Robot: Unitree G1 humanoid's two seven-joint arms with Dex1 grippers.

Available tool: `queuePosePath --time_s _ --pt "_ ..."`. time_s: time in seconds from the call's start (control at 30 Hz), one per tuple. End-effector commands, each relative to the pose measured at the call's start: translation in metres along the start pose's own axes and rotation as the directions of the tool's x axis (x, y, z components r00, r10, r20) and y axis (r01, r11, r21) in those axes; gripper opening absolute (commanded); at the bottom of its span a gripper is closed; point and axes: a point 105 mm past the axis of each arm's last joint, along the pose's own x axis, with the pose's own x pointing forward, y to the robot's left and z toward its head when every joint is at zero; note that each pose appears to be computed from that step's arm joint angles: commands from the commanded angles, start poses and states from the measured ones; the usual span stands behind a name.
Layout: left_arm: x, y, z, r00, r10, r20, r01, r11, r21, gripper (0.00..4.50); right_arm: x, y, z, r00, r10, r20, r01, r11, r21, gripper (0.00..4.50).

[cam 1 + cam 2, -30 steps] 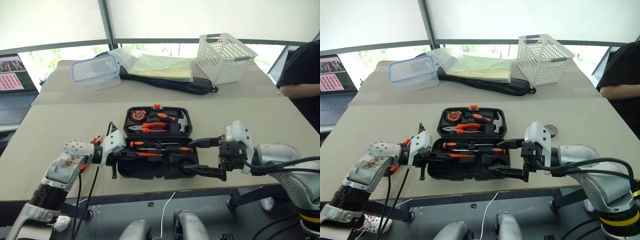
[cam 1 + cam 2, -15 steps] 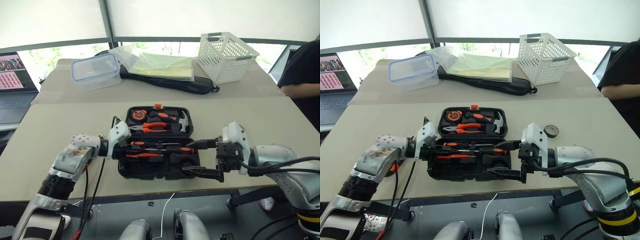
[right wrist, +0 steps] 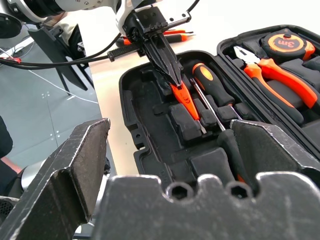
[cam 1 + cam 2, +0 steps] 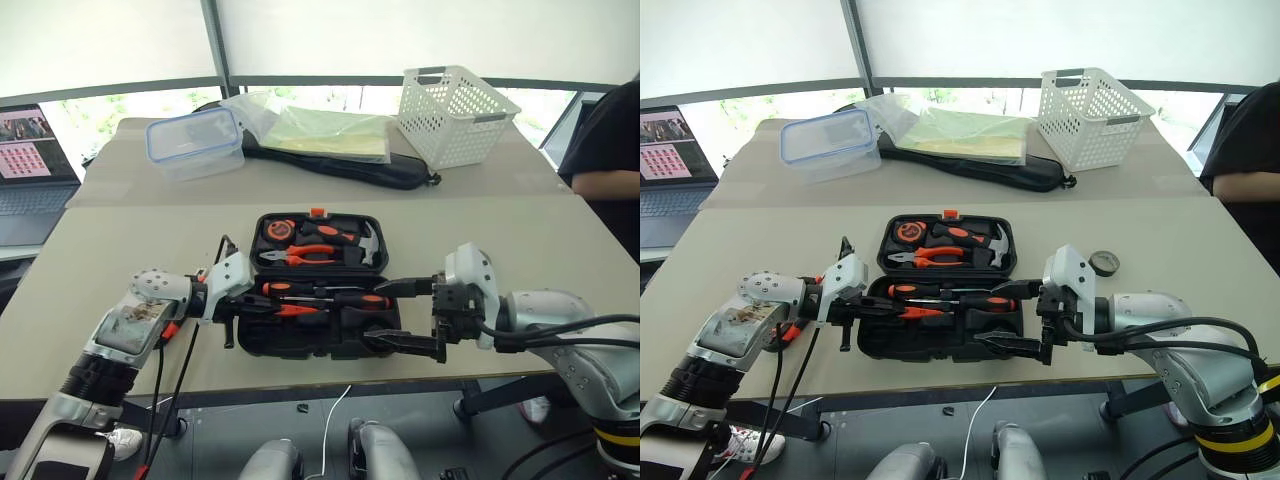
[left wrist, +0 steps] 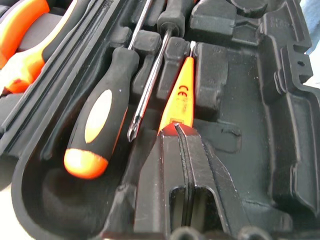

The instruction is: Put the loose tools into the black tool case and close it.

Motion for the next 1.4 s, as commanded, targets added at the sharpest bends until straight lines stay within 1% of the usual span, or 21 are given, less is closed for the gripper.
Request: queuePosePath --time_s 0.03,0.2,0.3,0.33,0.37,0.43,0.47,0.53,0.57,0.67,0.73,0.77,0.83,0.9,0.97,1.07,1.2,1.3,1.37,1.4 --pt "-0.003 0.006 -0.001 0.999 0.036 -0.005 -0.036 0.999 -0.009 0.03 -0.004 0.002 0.008 1.000 0.003 0.023 -0.002 1.000 -0.029 4.50" --pt "-0.016 0.009 0.026 0.992 0.070 0.101 -0.069 0.998 -0.008 0.03 -0.003 0.001 0.012 0.999 0.007 0.037 -0.006 0.999 -0.046 4.50" --pt "-0.040 0.007 0.039 0.983 0.120 0.141 -0.115 0.993 -0.037 0.03 -0.002 0.000 0.019 0.998 0.027 0.051 -0.024 0.998 -0.064 4.50" --pt "-0.052 0.006 0.041 0.977 0.156 0.146 -0.148 0.987 -0.060 0.53 -0.002 -0.003 0.022 0.998 0.030 0.058 -0.027 0.998 -0.065 4.50" --pt "-0.067 0.007 0.038 0.968 0.211 0.135 -0.200 0.976 -0.087 0.70 -0.001 -0.005 0.026 0.997 0.038 0.068 -0.034 0.997 -0.063 4.50" --pt "-0.093 0.006 0.030 0.944 0.316 0.099 -0.303 0.944 -0.128 1.45 -0.001 -0.006 0.032 0.994 0.067 0.089 -0.061 0.996 -0.066 4.50" --pt "-0.107 0.005 0.022 0.923 0.376 0.075 -0.361 0.918 -0.163 1.74 0.000 -0.006 0.036 0.991 0.085 0.103 -0.078 0.994 -0.070 4.50" --pt "-0.137 0.000 0.002 0.869 0.496 0.012 -0.481 0.848 -0.225 2.58 0.003 -0.007 0.042 0.986 0.116 0.121 -0.107 0.991 -0.080 4.50" --pt "-0.153 -0.006 -0.011 0.836 0.548 -0.039 -0.540 0.806 -0.242 2.88 0.005 -0.007 0.044 0.983 0.138 0.123 -0.128 0.988 -0.087 4.50" --pt "-0.186 -0.024 -0.040 0.753 0.638 -0.163 -0.655 0.704 -0.273 3.94 0.008 -0.003 0.046 0.974 0.195 0.118 -0.183 0.978 -0.104 4.50" --pt "-0.200 -0.035 -0.053 0.714 0.662 -0.228 -0.699 0.655 -0.288 4.47 0.009 -0.001 0.047 0.967 0.228 0.112 -0.217 0.970 -0.106 4.50" --pt "-0.206 -0.041 -0.061 0.692 0.667 -0.276 -0.722 0.636 -0.274 4.47 0.010 0.001 0.047 0.963 0.248 0.107 -0.237 0.965 -0.109 4.50" --pt "-0.211 -0.048 -0.068 0.671 0.667 -0.325 -0.741 0.623 -0.251 4.47 0.011 0.002 0.046 0.958 0.268 0.102 -0.256 0.960 -0.112 4.50" --pt "-0.201 -0.051 -0.066 0.690 0.650 -0.319 -0.724 0.629 -0.283 4.47 0.015 -0.001 0.045 0.959 0.265 0.099 -0.254 0.961 -0.112 4.50" --pt "-0.185 -0.045 -0.065 0.706 0.635 -0.315 -0.708 0.625 -0.328 4.47 0.017 -0.002 0.045 0.960 0.264 0.099 -0.253 0.961 -0.111 4.50" --pt "-0.175 -0.035 -0.067 0.710 0.627 -0.321 -0.704 0.608 -0.368 4.47 0.017 0.000 0.045 0.959 0.265 0.098 -0.254 0.961 -0.106 4.50" --pt "-0.162 -0.020 -0.080 0.711 0.594 -0.377 -0.704 0.602 -0.377 4.47 0.016 0.003 0.042 0.963 0.255 0.090 -0.247 0.965 -0.092 4.50" --pt "-0.154 -0.011 -0.099 0.685 0.555 -0.472 -0.724 0.586 -0.362 4.47 0.016 0.007 0.039 0.968 0.238 0.082 -0.230 0.968 -0.097 4.50" --pt "-0.151 -0.006 -0.104 0.679 0.551 -0.485 -0.728 0.588 -0.352 4.47 0.016 0.009 0.038 0.969 0.232 0.082 -0.224 0.970 -0.097 4.50" --pt "-0.146 -0.004 -0.103 0.697 0.541 -0.471 -0.713 0.598 -0.367 4.22 0.016 0.010 0.037 0.971 0.224 0.078 -0.216 0.971 -0.101 4.50"
